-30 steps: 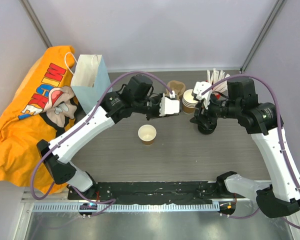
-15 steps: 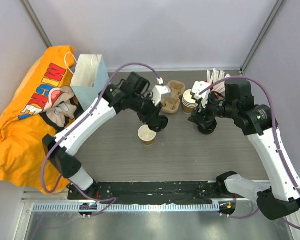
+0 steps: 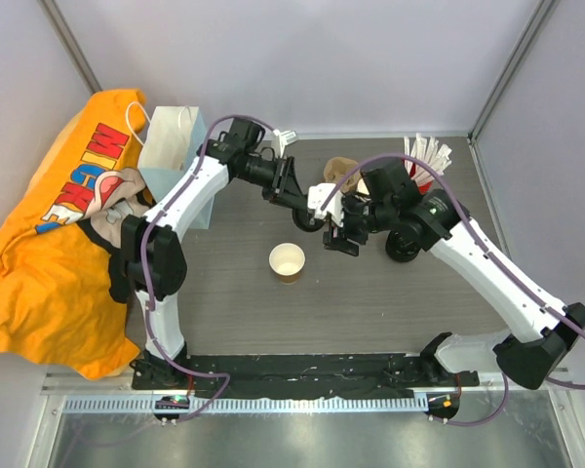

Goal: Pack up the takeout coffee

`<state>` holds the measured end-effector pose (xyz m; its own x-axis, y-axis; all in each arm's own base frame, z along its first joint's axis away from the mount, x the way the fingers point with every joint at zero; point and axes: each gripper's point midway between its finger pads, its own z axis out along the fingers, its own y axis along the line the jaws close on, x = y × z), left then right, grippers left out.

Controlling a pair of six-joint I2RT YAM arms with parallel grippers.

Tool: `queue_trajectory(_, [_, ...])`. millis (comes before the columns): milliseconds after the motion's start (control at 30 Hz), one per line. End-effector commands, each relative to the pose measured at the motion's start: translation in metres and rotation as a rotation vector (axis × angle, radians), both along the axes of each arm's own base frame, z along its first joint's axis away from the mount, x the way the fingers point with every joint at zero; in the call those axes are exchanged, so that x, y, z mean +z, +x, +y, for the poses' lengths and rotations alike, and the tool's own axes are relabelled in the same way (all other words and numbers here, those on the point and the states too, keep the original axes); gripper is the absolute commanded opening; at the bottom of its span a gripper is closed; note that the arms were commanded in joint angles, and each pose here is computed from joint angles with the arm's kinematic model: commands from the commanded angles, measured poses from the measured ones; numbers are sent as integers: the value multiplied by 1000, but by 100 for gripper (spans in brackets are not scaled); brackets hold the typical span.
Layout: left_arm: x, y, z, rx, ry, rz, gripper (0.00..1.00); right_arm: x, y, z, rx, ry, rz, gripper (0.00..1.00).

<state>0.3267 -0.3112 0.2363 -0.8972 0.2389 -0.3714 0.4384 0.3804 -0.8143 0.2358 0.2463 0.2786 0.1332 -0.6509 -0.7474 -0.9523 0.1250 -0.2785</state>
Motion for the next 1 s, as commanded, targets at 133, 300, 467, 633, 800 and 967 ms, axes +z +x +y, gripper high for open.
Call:
queue_trajectory(133, [27,-17,-11,-19,-141,84,0,17,17,22,84,17,-150,64])
queue_trajectory(300, [29,-22,-12,-27,-171,115,0,6,13,27,144,4,-144,62])
queue_trajectory(467, [30,-25,-12,-37,-195,139,0,-2,10,26,158,-6,-139,56])
queue_trajectory(633, [36,-29,-12,-46,-217,143,0,-17,11,25,147,-19,-126,51])
queue_trajectory(800, [40,-33,-11,-54,-233,153,0,-22,19,26,122,-18,-140,47])
queue_trajectory(967, [43,-36,-11,-60,-246,151,0,-24,27,27,95,-28,-155,44])
